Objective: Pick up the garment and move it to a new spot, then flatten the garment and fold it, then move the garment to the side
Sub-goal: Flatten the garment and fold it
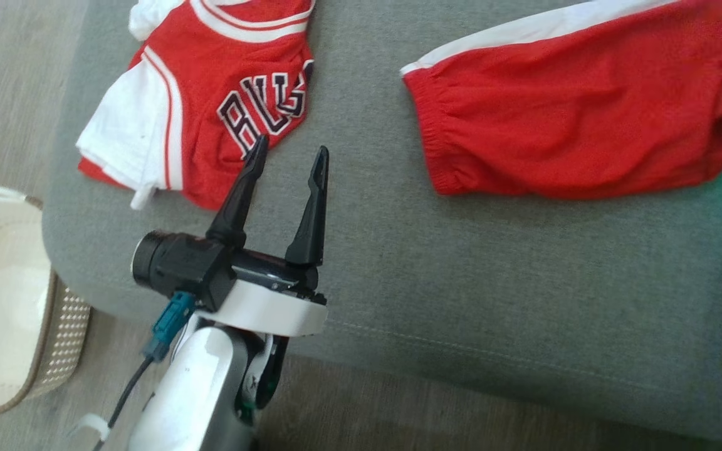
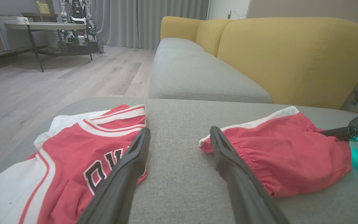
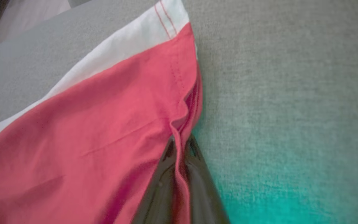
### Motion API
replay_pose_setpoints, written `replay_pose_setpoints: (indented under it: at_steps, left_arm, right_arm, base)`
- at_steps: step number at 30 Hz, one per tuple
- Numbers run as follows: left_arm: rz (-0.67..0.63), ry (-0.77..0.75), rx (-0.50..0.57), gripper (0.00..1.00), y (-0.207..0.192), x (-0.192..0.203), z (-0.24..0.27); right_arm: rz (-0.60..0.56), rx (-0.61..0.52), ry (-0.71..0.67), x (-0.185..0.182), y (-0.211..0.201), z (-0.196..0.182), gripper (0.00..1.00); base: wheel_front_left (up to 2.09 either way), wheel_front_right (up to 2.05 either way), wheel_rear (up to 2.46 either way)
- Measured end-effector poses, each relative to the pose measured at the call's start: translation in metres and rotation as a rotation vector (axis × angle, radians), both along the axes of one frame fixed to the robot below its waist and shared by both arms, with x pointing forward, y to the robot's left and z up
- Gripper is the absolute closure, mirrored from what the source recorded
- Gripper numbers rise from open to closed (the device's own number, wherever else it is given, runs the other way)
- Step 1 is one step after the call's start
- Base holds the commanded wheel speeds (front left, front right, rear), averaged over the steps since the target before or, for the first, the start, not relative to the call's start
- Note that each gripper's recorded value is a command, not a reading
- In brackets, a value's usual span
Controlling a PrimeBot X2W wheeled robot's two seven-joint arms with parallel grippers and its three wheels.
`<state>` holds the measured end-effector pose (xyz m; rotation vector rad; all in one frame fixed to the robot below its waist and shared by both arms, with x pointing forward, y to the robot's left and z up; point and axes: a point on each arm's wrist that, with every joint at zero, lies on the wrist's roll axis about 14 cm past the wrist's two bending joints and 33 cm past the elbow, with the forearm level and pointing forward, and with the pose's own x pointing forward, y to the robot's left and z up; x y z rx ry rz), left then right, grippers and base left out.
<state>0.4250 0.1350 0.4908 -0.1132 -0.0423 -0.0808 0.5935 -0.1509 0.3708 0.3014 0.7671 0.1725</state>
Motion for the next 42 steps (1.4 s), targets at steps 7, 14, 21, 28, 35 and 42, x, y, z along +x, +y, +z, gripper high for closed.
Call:
replay_pose_setpoints:
  at_steps: [7, 14, 21, 28, 35, 42]
  left_arm:
    - [-0.034, -0.031, -0.009, 0.0, -0.011, 0.004, 0.009]
    - [-0.106, -0.048, -0.024, 0.0, -0.033, 0.008, 0.011]
    - [-0.158, -0.052, -0.027, 0.0, -0.048, 0.011, 0.01]
    - [-0.197, -0.063, -0.025, 0.0, -0.062, 0.003, 0.015]
    - [-0.229, -0.089, -0.027, 0.0, -0.07, -0.003, 0.026]
    - [-0.208, -0.089, -0.019, 0.0, -0.064, -0.012, 0.028]
  right_arm:
    - [-0.097, -0.039, -0.084, -0.014, -0.039, 0.008, 1.0]
    - [-0.198, -0.193, -0.161, -0.027, -0.116, 0.033, 1.0]
    - [-0.191, -0.333, -0.234, -0.031, -0.149, 0.068, 1.0]
    - [-0.061, -0.322, -0.353, -0.031, -0.097, 0.112, 1.0]
    - [0.092, -0.343, -0.471, -0.035, -0.038, 0.149, 1.0]
    - [0.251, -0.232, -0.496, -0.039, 0.053, 0.149, 1.0]
  base:
    - [0.0, 0.0, 0.0]
    - [0.0, 0.0, 0.0]
    - [0.0, 0.0, 0.0]
    - [0.0, 0.0, 0.0]
    - [0.0, 0.0, 0.0]
    - [0.0, 0.0, 0.0]
